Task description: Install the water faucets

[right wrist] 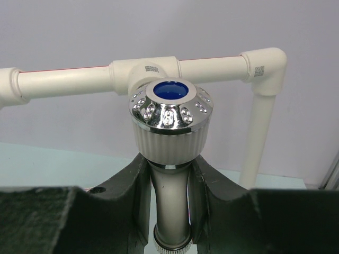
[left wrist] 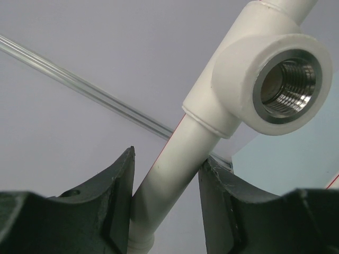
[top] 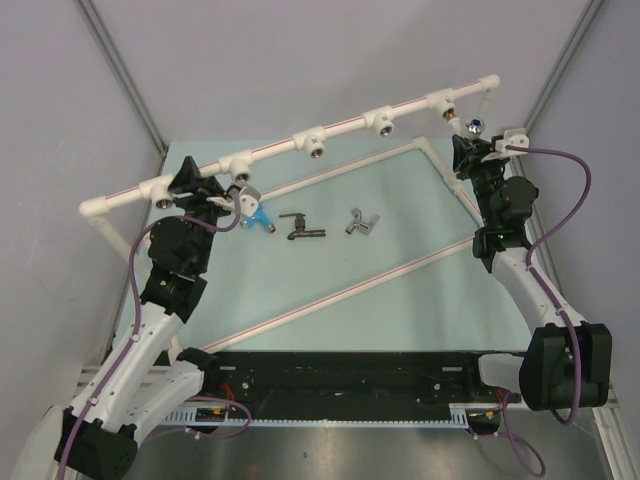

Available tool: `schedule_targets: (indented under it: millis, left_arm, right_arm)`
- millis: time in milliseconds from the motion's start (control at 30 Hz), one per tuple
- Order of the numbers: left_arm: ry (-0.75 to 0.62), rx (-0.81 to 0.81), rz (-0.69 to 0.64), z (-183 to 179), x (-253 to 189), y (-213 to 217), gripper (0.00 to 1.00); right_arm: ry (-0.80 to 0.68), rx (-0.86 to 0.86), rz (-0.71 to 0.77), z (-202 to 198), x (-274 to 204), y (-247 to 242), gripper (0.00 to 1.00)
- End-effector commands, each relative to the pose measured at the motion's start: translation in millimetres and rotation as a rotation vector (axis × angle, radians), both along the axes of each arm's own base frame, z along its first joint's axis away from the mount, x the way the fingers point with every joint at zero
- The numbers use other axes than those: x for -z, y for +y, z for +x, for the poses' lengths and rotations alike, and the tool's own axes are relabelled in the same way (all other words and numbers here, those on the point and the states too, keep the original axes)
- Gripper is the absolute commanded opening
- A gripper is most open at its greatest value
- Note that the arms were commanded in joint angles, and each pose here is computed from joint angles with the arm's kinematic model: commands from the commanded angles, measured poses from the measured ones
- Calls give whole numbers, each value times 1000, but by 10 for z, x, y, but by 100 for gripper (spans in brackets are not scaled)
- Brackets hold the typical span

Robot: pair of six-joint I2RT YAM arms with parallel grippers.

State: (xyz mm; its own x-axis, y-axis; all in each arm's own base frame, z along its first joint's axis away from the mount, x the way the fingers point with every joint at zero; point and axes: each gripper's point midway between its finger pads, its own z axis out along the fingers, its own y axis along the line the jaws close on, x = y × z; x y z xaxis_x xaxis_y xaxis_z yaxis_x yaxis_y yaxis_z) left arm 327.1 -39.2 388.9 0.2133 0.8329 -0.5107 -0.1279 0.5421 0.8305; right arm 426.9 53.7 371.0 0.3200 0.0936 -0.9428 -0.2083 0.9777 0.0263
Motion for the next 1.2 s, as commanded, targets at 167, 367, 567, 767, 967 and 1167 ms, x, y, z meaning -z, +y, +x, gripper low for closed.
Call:
schedule_targets:
  millis: [167, 367, 567, 767, 967, 1167]
  left_arm:
    - [29, 26, -261, 5, 150, 4, 0]
    - [28, 30, -264, -2, 145, 1, 0]
    - [28, 35, -266, -4, 144, -7, 0]
    - [25, 35, -266, -12, 134, -4, 0]
    - [21, 37, -267, -23, 120, -3, 0]
    - [18, 40, -267, -33, 113, -4, 0]
  right_arm:
    - [-152, -13, -58, -109, -577, 64, 0]
    - [-178, -23, -93, -170, -704, 143, 0]
    - [-171, -37, -108, -159, -709, 187, 0]
    - [-133, -46, -125, -55, -566, 187, 0]
    - [-96, -124, -116, 38, -436, 146, 0]
    - [-61, -177, -118, 95, -394, 184, 0]
